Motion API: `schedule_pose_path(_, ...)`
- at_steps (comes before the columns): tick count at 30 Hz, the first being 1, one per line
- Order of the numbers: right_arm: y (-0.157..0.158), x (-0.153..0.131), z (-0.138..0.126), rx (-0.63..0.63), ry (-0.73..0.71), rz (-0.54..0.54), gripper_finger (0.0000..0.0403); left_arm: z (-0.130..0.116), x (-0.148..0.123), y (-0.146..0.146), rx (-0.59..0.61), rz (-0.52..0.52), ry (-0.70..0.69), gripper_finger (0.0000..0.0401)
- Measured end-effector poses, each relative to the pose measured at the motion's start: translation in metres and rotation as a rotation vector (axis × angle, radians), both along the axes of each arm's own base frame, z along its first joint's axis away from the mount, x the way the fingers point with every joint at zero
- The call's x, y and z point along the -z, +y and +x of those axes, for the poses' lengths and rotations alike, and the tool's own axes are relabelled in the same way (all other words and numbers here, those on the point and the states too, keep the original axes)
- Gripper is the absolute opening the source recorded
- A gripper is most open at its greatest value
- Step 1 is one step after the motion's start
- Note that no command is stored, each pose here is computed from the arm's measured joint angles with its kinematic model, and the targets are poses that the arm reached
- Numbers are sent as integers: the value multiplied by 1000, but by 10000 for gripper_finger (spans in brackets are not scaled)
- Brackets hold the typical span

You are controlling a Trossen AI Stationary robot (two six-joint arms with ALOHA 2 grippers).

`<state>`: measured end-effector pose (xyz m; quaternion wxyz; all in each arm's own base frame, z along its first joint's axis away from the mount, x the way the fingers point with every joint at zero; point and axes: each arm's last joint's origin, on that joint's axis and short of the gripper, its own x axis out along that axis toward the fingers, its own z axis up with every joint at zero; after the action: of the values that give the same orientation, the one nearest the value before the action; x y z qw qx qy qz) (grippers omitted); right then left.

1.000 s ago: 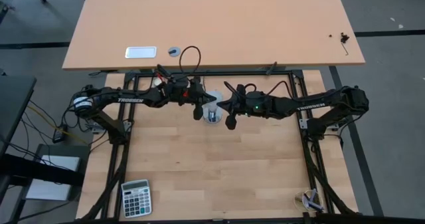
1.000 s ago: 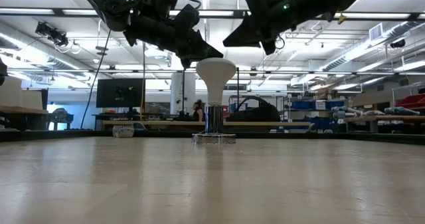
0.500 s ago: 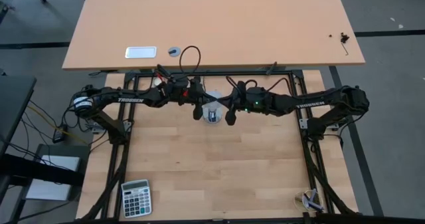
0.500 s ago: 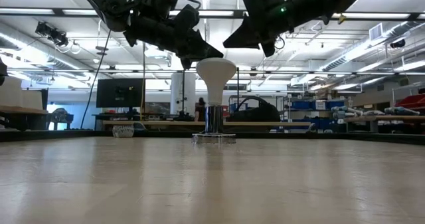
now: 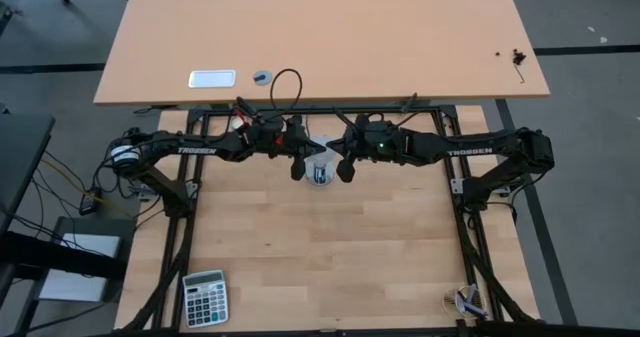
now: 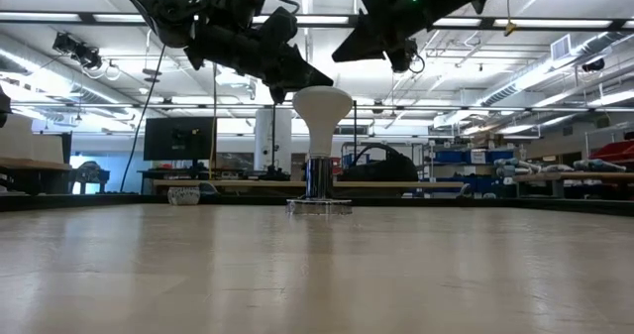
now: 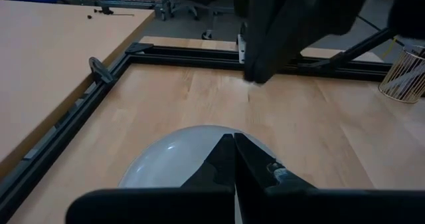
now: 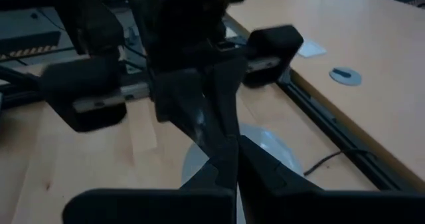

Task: Screw lightbulb
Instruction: Insert the lightbulb into the lamp

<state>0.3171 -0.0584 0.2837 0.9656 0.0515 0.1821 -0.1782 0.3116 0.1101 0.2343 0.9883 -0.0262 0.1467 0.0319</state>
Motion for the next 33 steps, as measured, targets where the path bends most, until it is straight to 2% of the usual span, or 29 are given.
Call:
schedule_pose_path(20, -22, 10, -3, 11, 68, 26, 12, 0, 0, 0, -2, -7, 0, 0)
schedule_pose_path(25, -32, 22, -1, 41, 109, 37, 12, 0, 0, 0, -2, -8, 3, 0)
schedule_pose_path(33, -36, 23, -1, 91, 117, 19, 12, -2, -1, -1, -2, -10, 11, 0)
